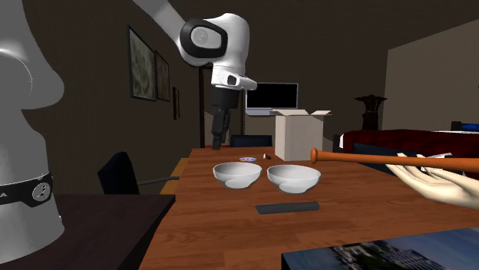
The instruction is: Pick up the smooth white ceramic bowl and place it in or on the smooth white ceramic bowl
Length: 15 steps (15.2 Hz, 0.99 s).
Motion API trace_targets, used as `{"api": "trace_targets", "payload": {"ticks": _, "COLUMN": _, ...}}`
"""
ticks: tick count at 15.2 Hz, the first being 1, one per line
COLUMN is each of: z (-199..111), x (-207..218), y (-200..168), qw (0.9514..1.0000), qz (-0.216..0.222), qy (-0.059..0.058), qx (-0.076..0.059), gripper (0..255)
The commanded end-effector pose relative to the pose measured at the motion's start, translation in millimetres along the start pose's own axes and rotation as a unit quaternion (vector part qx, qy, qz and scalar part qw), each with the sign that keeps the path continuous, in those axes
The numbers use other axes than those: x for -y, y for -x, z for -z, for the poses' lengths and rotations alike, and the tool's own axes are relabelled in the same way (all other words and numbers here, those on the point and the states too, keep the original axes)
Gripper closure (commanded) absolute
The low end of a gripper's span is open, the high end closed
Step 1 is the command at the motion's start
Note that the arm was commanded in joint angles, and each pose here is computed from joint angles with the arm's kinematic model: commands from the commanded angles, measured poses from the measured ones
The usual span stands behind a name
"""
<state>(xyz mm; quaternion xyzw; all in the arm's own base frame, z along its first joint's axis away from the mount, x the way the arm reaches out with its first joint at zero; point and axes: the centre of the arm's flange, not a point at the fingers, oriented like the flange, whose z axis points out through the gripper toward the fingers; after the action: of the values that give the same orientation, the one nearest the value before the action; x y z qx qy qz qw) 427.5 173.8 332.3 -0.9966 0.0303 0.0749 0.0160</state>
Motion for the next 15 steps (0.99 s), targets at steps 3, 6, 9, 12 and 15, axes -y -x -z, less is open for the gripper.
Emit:
{"api": "trace_targets", "payload": {"ticks": 3, "z": -29.4, "x": 35.6, "y": -22.1, "qw": 0.9999, "qz": 0.003, "qy": -0.013, "qx": -0.002, "gripper": 0}}
{"api": "trace_targets", "payload": {"ticks": 6, "z": -49.7, "x": 62.2, "y": -38.8, "qw": 0.9997, "qz": 0.005, "qy": -0.023, "qx": -0.002, "gripper": 0}}
{"api": "trace_targets", "payload": {"ticks": 9, "z": -69.6, "x": 89.2, "y": -55.4, "qw": 0.9995, "qz": 0.007, "qy": -0.032, "qx": -0.003, "gripper": 0}}
{"api": "trace_targets", "payload": {"ticks": 12, "z": -83.6, "x": 109.1, "y": -67.4, "qw": 0.9992, "qz": 0.009, "qy": -0.039, "qx": -0.004, "gripper": 0}}
{"api": "trace_targets", "payload": {"ticks": 15, "z": -99.4, "x": 110.3, "y": -67.5, "qw": 0.9992, "qz": 0.009, "qy": -0.039, "qx": -0.004, "gripper": 0}}
